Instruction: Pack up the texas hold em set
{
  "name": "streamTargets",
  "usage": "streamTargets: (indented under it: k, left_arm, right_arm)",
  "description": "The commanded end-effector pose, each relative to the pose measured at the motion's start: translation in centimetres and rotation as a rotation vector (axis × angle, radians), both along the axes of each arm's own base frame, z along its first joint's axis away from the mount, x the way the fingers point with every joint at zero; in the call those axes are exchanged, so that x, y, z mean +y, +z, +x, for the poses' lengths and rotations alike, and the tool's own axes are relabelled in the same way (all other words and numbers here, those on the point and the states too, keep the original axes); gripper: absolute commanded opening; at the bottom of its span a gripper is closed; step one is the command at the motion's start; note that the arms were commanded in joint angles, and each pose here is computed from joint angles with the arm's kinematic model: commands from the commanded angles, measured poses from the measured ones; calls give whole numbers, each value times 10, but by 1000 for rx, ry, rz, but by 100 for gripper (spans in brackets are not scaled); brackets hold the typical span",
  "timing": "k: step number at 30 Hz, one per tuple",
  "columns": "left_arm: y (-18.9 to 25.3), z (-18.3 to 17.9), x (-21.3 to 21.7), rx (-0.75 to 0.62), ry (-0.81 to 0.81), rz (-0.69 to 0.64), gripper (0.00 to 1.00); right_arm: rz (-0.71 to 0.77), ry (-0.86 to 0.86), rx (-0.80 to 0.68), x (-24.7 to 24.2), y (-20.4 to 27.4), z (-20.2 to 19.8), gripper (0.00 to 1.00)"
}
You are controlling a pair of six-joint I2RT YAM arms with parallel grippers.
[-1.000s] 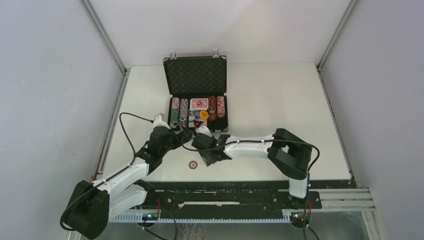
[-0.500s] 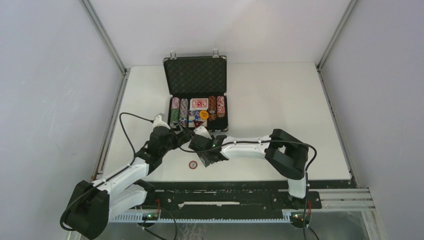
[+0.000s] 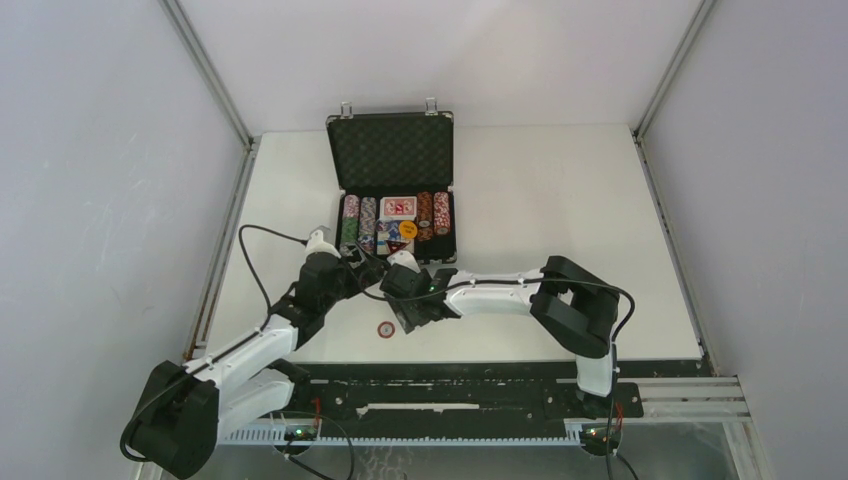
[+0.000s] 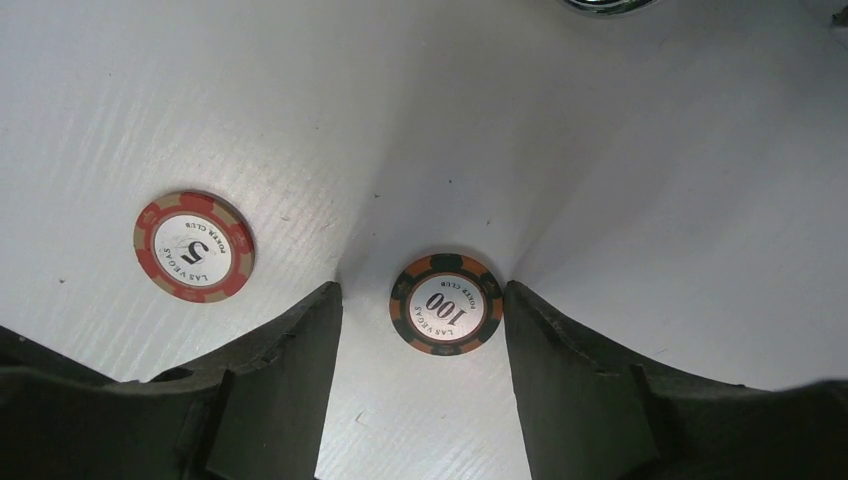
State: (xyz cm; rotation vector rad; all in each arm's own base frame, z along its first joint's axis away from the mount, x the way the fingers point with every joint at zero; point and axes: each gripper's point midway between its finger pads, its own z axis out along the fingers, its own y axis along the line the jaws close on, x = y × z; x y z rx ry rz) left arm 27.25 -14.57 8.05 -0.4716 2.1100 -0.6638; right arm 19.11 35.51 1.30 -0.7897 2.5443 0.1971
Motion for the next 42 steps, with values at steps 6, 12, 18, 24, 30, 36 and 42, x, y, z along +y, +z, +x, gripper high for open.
streamTargets:
  k: [6,12,18,24,30,36,42]
  left_arm:
    - [3,1,-2,-20,-8,-23,96]
    - [3,1,-2,-20,-8,-24,96]
    - [4,1,-2,-23,-8,-27,96]
    - [4,1,-2,-24,-8,-27,96]
    - [2,1,-3,-18,-11,-27,96]
    - [3,1,-3,-21,-9,-27,96]
    - [2,1,-3,-19,-11,-27,96]
  right_arm:
    - [-14,-3,24,-15,-6,-8,66]
    - [-16,-3,29,-21,-4,-14,66]
    - [-23,1,35,-24,-9,-16,68]
    - [10,13,63,-17,-18,-16,66]
    - [9,14,66,-17,-19,-17,62]
    - [-4,16,62,-19,-21,-17,55]
    - [-26,6,57,-23,-24,-17,51]
